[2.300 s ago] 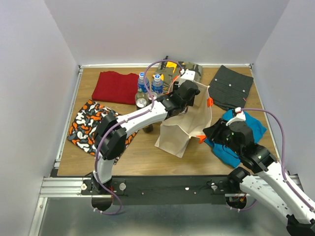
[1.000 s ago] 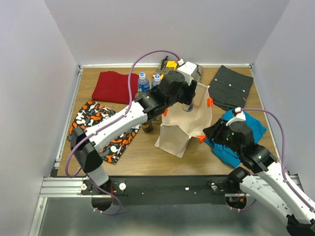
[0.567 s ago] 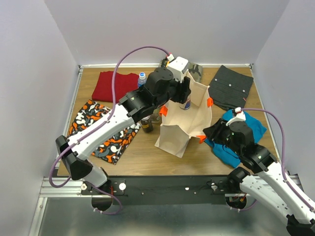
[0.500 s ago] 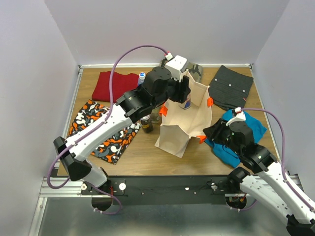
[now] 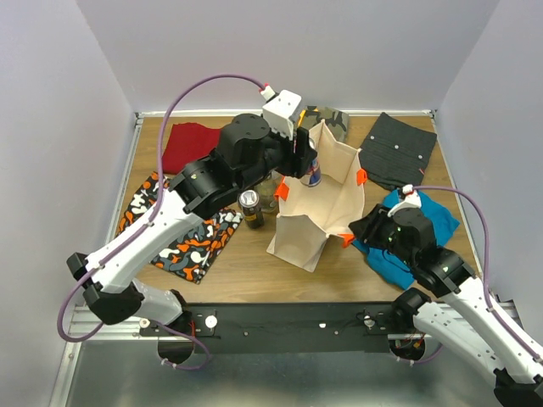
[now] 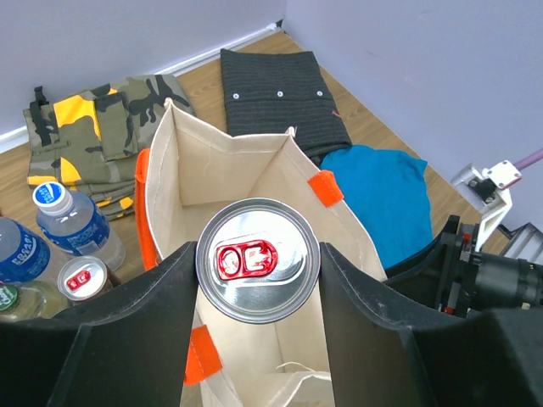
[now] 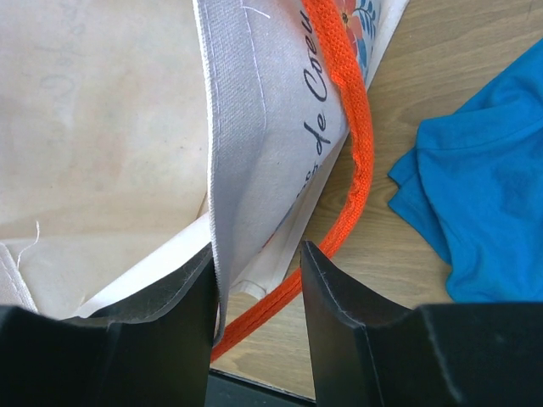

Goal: Take the beverage out of the canvas bag
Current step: Take out the drink from the canvas bag.

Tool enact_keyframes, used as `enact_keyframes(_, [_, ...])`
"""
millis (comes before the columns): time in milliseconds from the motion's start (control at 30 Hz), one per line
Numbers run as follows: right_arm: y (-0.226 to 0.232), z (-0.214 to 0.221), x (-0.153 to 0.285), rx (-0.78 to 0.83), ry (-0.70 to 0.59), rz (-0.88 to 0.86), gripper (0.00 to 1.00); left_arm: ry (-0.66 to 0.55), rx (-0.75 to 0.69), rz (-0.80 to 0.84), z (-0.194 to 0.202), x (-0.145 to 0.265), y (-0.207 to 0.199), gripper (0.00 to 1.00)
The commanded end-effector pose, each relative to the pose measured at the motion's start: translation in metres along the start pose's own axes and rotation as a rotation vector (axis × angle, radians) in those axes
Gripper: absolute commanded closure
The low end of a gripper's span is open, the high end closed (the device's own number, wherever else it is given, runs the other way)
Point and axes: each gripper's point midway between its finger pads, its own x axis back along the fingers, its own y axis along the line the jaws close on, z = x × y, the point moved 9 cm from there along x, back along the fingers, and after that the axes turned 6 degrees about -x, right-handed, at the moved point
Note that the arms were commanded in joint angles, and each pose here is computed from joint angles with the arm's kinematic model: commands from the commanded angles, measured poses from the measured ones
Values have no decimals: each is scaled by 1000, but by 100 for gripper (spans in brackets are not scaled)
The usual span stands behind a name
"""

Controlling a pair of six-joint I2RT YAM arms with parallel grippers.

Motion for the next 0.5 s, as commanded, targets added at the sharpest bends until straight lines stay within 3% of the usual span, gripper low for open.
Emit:
enact_keyframes(0, [-5, 4, -2, 13, 22, 23, 50, -136, 18, 28, -34, 34, -2, 100])
enact_keyframes(467, [-6, 5, -5, 15, 31, 39, 50, -134, -8, -80, -29, 75, 15, 100])
